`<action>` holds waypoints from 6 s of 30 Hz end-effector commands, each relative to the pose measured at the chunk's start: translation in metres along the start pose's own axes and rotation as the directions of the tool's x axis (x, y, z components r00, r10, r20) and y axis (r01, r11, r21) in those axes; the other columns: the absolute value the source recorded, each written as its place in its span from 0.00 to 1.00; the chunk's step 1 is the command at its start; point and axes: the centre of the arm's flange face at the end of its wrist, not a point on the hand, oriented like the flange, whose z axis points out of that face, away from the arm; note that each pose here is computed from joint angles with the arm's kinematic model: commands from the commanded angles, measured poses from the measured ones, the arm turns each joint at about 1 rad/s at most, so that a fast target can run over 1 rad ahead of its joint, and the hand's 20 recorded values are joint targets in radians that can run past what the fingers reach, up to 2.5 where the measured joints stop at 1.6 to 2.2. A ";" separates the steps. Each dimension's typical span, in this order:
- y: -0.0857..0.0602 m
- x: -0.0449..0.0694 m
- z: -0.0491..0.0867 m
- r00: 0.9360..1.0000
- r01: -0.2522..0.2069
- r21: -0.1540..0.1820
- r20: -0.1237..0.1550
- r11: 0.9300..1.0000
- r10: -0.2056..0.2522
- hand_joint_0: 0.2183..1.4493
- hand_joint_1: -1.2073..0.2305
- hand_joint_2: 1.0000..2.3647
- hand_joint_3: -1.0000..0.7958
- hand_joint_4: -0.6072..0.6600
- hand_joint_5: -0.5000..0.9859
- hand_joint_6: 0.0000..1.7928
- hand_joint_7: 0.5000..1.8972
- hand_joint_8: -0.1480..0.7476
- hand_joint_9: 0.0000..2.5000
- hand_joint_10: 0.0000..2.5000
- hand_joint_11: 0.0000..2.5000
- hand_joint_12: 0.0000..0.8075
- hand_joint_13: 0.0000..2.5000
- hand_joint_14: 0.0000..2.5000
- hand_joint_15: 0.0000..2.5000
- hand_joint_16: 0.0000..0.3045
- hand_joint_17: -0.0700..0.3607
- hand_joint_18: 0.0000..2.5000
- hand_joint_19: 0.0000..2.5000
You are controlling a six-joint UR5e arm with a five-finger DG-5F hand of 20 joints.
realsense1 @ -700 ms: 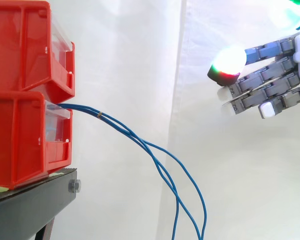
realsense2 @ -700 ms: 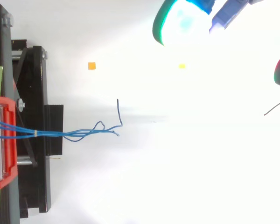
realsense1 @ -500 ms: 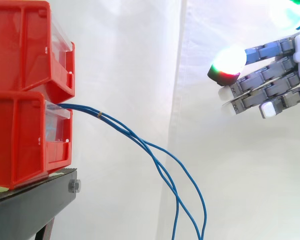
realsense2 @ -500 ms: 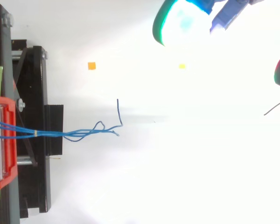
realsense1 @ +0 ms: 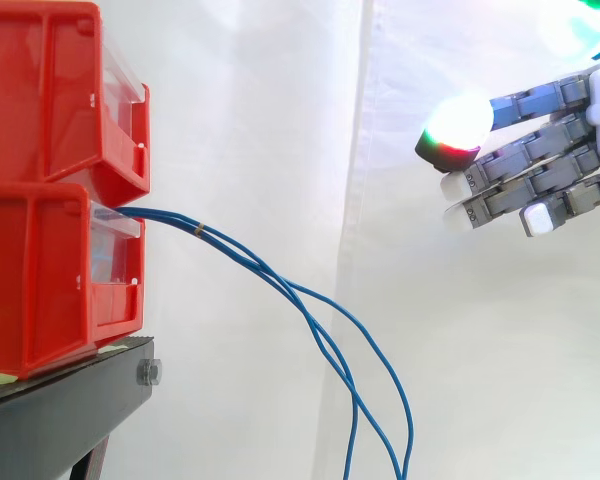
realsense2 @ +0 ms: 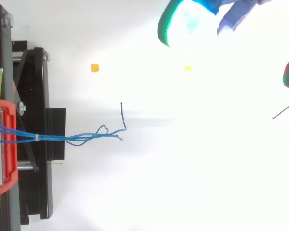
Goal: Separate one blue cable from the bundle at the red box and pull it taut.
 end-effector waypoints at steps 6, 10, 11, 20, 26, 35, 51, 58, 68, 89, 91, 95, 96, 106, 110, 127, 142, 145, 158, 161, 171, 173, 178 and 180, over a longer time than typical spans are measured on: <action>0.000 0.000 0.000 1.000 0.000 0.000 0.000 1.000 0.000 0.27 0.39 0.00 0.28 0.63 0.19 0.28 0.19 0.48 0.17 0.00 0.05 0.46 0.11 0.00 0.05 0.18 0.44 0.20 0.22; 0.000 0.000 0.000 1.000 0.000 0.000 0.000 1.000 0.000 0.27 0.39 0.00 0.28 0.63 0.19 0.28 0.19 0.48 0.17 0.00 0.05 0.46 0.11 0.00 0.05 0.18 0.44 0.20 0.22; -0.001 0.000 0.000 1.000 0.000 0.001 0.000 1.000 0.000 0.27 0.39 0.00 0.28 0.63 0.19 0.28 0.19 0.48 0.17 0.00 0.05 0.46 0.11 0.00 0.05 0.18 0.44 0.20 0.22; 0.000 0.001 0.000 1.000 0.000 0.003 0.001 1.000 0.000 0.27 0.39 0.00 0.28 0.63 0.19 0.28 0.19 0.48 0.17 0.00 0.05 0.46 0.11 0.00 0.05 0.18 0.44 0.20 0.22; 0.001 0.007 0.002 1.000 -0.001 -0.005 -0.015 1.000 0.001 0.27 0.39 0.00 0.28 0.63 0.19 0.28 0.19 0.49 0.17 0.00 0.06 0.47 0.11 0.00 0.05 0.18 0.44 0.20 0.22; -0.002 0.027 0.009 1.000 0.006 0.004 -0.010 1.000 -0.006 0.27 0.39 0.00 0.28 0.63 0.19 0.28 0.19 0.48 0.17 0.00 0.06 0.47 0.11 0.00 0.05 0.18 0.44 0.20 0.22; -0.041 0.078 0.051 0.997 0.033 -0.022 0.076 0.999 -0.031 0.27 0.39 0.00 0.28 0.64 0.19 0.28 0.19 0.48 0.17 0.00 0.06 0.47 0.11 0.00 0.05 0.17 0.44 0.20 0.22; -0.069 0.098 0.075 0.996 0.019 -0.046 0.089 0.999 -0.015 0.27 0.39 0.00 0.28 0.64 0.19 0.28 0.19 0.49 0.17 0.00 0.06 0.47 0.11 0.00 0.05 0.17 0.44 0.20 0.22; -0.103 0.111 0.090 0.995 0.003 -0.040 0.098 0.999 0.001 0.27 0.39 0.00 0.28 0.63 0.19 0.28 0.19 0.49 0.17 0.00 0.06 0.47 0.11 0.00 0.05 0.17 0.44 0.21 0.22; -0.115 0.125 0.125 0.994 -0.047 -0.070 0.090 0.996 0.053 0.27 0.39 0.00 0.28 0.64 0.20 0.28 0.19 0.48 0.17 0.00 0.06 0.47 0.12 0.00 0.05 0.17 0.44 0.21 0.22; -0.119 0.127 0.126 0.995 -0.048 -0.066 0.088 0.997 0.053 0.27 0.39 0.00 0.28 0.64 0.20 0.28 0.19 0.49 0.17 0.00 0.06 0.47 0.12 0.00 0.05 0.17 0.44 0.21 0.22; -0.124 0.131 0.129 0.995 -0.059 -0.065 0.081 0.996 0.064 0.27 0.39 0.00 0.28 0.65 0.20 0.28 0.19 0.49 0.17 0.00 0.06 0.47 0.12 0.00 0.05 0.17 0.44 0.21 0.22; -0.126 0.132 0.130 0.995 -0.059 -0.064 0.081 0.996 0.064 0.27 0.39 0.00 0.28 0.65 0.20 0.28 0.19 0.49 0.17 0.00 0.06 0.47 0.12 0.00 0.05 0.17 0.44 0.21 0.23; -0.136 0.139 0.145 0.993 -0.099 -0.088 0.050 0.991 0.103 0.27 0.39 0.00 0.28 0.65 0.20 0.28 0.20 0.49 0.18 0.00 0.06 0.47 0.12 0.00 0.06 0.17 0.44 0.21 0.23; -0.134 0.137 0.146 0.993 -0.101 -0.092 0.050 0.991 0.106 0.27 0.39 0.00 0.28 0.66 0.20 0.28 0.22 0.49 0.18 0.00 0.07 0.47 0.12 0.00 0.06 0.17 0.44 0.21 0.23; -0.151 0.153 0.176 0.989 -0.143 -0.111 0.021 0.983 0.147 0.28 0.39 0.00 0.28 0.66 0.22 0.28 0.34 0.49 0.19 0.00 0.08 0.47 0.13 0.00 0.06 0.17 0.44 0.22 0.24; -0.152 0.150 0.176 0.989 -0.147 -0.117 -0.013 0.982 0.146 0.27 0.40 0.00 0.28 0.66 0.22 0.28 0.39 0.50 0.19 0.00 0.09 0.47 0.15 0.00 0.08 0.17 0.44 0.23 0.24; -0.151 0.150 0.176 0.989 -0.146 -0.117 -0.020 0.982 0.145 0.27 0.40 0.00 0.28 0.66 0.22 0.28 0.40 0.50 0.19 0.00 0.09 0.47 0.15 0.00 0.07 0.17 0.44 0.23 0.24; -0.134 0.144 0.183 0.985 -0.161 -0.138 -0.080 0.977 0.151 0.27 0.41 0.00 0.28 0.65 0.23 0.28 0.42 0.50 0.20 0.00 0.10 0.48 0.16 0.00 0.08 0.17 0.43 0.24 0.24; -0.134 0.142 0.183 0.986 -0.159 -0.136 -0.081 0.978 0.149 0.27 0.41 0.00 0.28 0.65 0.23 0.28 0.43 0.50 0.20 0.00 0.11 0.48 0.16 0.00 0.08 0.17 0.43 0.24 0.24; -0.134 0.135 0.183 0.985 -0.157 -0.136 -0.089 0.978 0.145 0.27 0.41 0.00 0.28 0.64 0.23 0.28 0.45 0.51 0.21 0.00 0.11 0.48 0.17 0.00 0.09 0.17 0.43 0.24 0.25; -0.135 0.133 0.183 0.986 -0.156 -0.136 -0.086 0.978 0.146 0.27 0.41 0.00 0.28 0.65 0.23 0.28 0.45 0.51 0.21 0.00 0.11 0.48 0.17 0.00 0.09 0.17 0.43 0.24 0.25; -0.137 0.126 0.183 0.988 -0.142 -0.137 -0.082 0.980 0.132 0.28 0.41 0.00 0.28 0.64 0.23 0.28 0.47 0.51 0.21 0.00 0.11 0.48 0.17 0.00 0.09 0.17 0.43 0.25 0.25; -0.137 0.125 0.183 0.988 -0.140 -0.138 -0.082 0.980 0.130 0.28 0.41 0.00 0.28 0.64 0.23 0.28 0.47 0.51 0.21 0.00 0.11 0.48 0.17 0.00 0.09 0.17 0.43 0.25 0.25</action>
